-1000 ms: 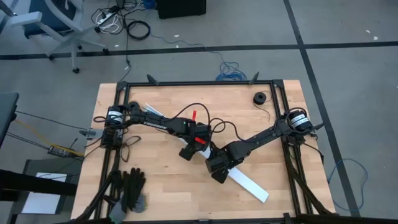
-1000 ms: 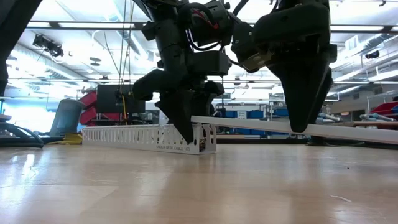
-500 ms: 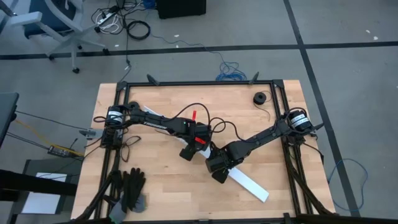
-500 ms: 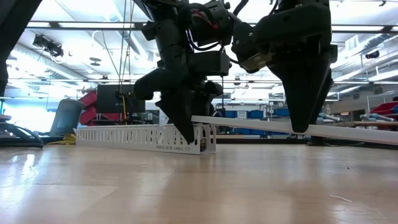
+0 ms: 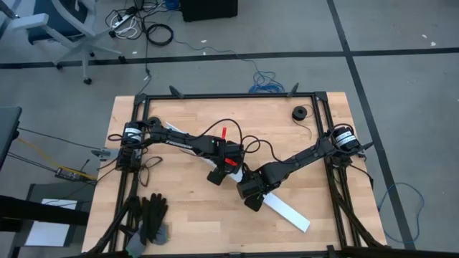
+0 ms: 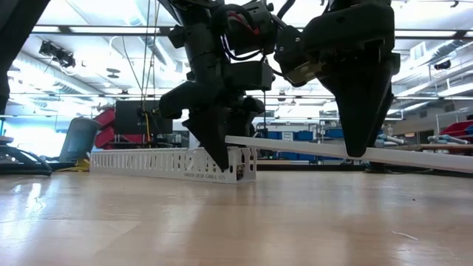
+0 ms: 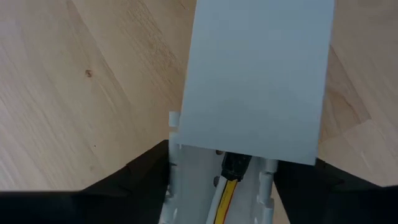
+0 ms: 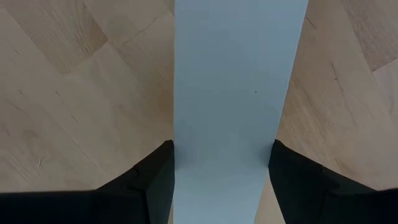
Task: Ziptie cables
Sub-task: Close the white cable duct
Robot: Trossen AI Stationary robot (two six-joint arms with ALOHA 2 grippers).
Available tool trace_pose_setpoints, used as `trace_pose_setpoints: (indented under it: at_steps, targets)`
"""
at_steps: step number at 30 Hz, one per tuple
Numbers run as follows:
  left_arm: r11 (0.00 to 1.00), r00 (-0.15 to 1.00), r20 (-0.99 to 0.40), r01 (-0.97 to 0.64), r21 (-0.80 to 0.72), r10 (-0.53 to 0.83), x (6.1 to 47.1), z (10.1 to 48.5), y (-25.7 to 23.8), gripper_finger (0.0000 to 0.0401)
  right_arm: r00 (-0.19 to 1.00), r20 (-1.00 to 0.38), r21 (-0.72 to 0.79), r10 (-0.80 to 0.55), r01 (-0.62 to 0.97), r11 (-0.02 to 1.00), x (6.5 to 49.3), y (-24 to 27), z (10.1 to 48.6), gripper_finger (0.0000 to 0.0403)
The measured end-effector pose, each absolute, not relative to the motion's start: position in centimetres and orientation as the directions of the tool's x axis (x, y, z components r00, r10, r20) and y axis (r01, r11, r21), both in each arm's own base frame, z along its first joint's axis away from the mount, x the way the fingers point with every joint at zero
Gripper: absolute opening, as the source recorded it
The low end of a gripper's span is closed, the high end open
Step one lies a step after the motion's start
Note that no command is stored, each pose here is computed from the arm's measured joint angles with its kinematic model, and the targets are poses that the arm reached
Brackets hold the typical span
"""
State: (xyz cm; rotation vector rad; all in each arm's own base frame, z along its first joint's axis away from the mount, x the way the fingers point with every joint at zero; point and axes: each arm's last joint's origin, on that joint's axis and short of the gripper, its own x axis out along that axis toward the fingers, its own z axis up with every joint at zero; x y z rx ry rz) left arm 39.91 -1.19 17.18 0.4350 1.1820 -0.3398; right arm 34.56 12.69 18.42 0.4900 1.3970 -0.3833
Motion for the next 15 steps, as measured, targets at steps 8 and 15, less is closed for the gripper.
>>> trace_pose_setpoints:
  at_steps: [8,15]
  targets:
    - [0.870,0.343,-0.939,0.467,0.157,-0.015,39.89,17.17,-1.13,0.0291,0.133,-0.990,0.110,0.045,0.536,0.837,34.79,12.01,18.42,0.0213]
    - [0.870,0.332,-0.943,0.459,0.178,0.018,39.78,17.13,-1.04,0.0301,0.132,-0.990,0.106,0.041,0.537,0.837,34.79,11.93,18.41,0.0213]
